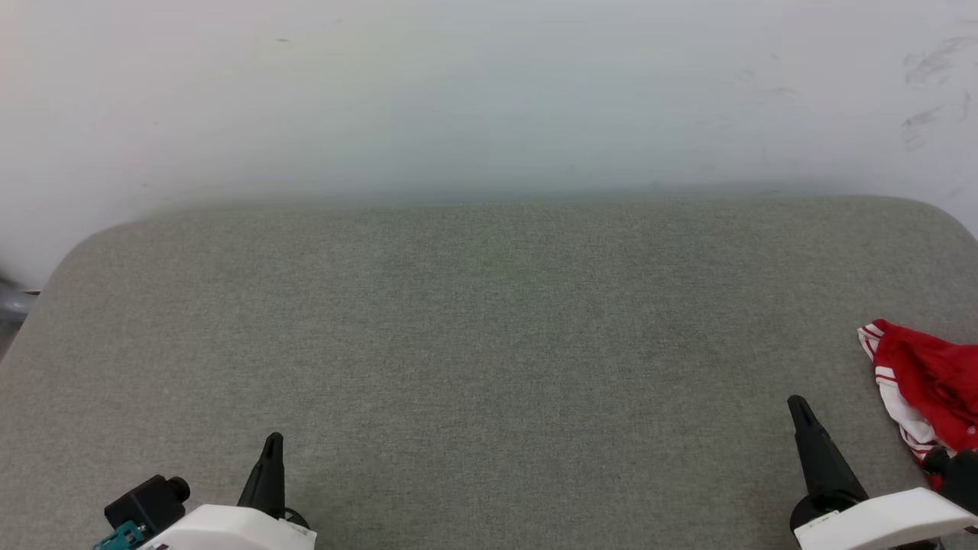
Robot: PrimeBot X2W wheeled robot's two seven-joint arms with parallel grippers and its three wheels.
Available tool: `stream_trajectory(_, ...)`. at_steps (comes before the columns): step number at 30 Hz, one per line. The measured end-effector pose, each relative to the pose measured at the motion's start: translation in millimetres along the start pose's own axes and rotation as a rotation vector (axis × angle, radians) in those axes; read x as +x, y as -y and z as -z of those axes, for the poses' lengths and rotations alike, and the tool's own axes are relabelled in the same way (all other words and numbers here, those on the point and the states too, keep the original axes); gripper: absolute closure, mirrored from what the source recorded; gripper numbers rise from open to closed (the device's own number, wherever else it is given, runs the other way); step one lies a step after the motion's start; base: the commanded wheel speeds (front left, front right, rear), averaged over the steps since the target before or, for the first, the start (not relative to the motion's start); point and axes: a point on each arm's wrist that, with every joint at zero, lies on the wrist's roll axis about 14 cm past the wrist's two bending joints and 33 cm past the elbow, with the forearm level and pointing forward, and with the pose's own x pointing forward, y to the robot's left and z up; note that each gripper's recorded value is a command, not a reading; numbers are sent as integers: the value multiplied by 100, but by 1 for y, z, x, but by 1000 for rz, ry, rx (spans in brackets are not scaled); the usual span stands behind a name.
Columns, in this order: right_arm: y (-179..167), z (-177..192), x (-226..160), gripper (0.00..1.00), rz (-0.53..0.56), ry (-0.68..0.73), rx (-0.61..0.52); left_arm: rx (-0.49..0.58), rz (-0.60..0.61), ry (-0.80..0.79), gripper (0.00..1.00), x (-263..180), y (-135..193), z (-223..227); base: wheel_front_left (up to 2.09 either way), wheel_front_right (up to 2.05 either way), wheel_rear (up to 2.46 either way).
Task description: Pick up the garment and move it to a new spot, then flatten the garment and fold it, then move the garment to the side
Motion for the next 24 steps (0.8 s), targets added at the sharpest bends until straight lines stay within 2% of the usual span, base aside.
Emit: stream_trajectory(24, 5, -1, 13, 100, 10, 12, 305, -317, 12, -16, 100, 11, 4, -6, 0, 0, 0)
